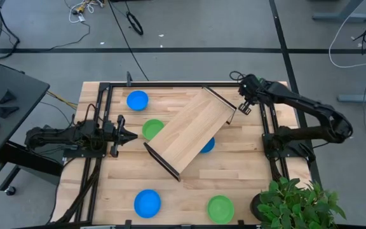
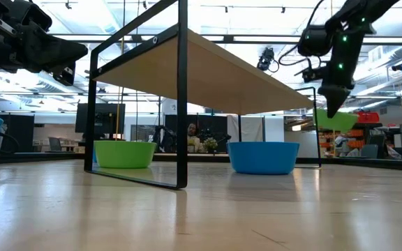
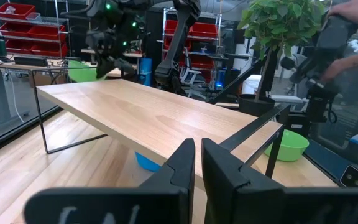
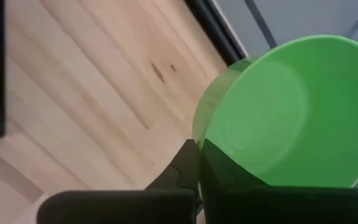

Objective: Pick & Place Mini bowls
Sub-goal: Put the top green bowl on the shelf

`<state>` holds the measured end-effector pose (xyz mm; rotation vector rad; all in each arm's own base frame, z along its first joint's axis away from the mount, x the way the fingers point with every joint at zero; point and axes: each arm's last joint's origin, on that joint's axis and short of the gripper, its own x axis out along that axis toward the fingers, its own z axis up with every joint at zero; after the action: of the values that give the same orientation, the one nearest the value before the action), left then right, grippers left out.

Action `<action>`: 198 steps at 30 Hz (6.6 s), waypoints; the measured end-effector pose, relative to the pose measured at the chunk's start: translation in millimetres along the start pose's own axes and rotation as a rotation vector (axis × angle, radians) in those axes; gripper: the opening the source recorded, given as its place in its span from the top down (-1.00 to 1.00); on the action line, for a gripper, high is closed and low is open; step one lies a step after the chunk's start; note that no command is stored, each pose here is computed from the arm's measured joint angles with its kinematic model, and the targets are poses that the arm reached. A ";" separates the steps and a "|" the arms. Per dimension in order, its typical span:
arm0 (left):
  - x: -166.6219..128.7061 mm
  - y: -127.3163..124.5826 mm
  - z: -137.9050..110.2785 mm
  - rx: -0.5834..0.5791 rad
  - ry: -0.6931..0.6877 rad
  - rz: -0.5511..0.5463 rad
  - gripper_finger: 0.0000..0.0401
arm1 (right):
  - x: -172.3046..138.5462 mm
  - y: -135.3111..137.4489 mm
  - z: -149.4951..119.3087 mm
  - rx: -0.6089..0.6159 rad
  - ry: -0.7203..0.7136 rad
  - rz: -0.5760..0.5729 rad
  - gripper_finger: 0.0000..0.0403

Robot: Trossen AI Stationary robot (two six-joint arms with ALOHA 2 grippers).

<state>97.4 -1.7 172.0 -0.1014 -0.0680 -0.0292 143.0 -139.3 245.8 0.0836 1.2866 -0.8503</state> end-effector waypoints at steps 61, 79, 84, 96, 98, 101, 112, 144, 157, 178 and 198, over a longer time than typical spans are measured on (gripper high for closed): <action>0.0 0.0 0.0 0.000 0.000 0.000 0.84 | -244.9 2.7 51.9 -0.051 -0.725 0.395 1.00; 0.0 0.0 0.1 0.000 0.000 0.000 0.84 | -218.2 45.2 92.3 -0.638 -0.529 0.337 1.00; 0.0 0.0 0.0 0.000 0.000 0.000 0.84 | -204.3 56.6 94.8 -0.898 -0.448 0.343 1.00; 0.0 0.0 0.0 0.000 0.000 0.000 0.84 | -181.1 81.6 109.0 -1.203 -0.403 0.434 1.00; 0.0 0.0 0.0 0.000 0.000 0.000 0.84 | -175.3 85.7 110.0 -1.221 -0.382 0.437 1.00; 0.0 0.0 0.0 0.000 0.000 0.000 0.84 | -164.6 91.5 108.0 -1.230 -0.341 0.448 1.00; 0.0 0.0 0.0 0.000 0.000 0.000 0.84 | -132.1 101.7 104.7 -1.242 -0.272 0.430 1.00; 0.0 0.0 0.0 0.000 0.001 -0.001 0.84 | -105.4 116.6 94.3 -1.190 -0.180 0.457 1.00; 0.0 0.0 0.0 0.000 0.000 0.000 0.84 | -105.3 116.5 94.2 -1.176 -0.175 0.457 1.00; 0.0 0.0 0.0 0.000 0.000 0.000 0.84 | -105.0 116.1 95.2 -1.115 -0.163 0.430 1.00; 0.0 0.0 0.0 0.000 0.000 0.000 0.84 | -109.7 123.9 94.4 -1.139 -0.195 0.397 1.00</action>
<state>97.4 -1.7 172.0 -0.1014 -0.0679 -0.0293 289.3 -44.1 322.1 -0.6140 1.3400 0.2781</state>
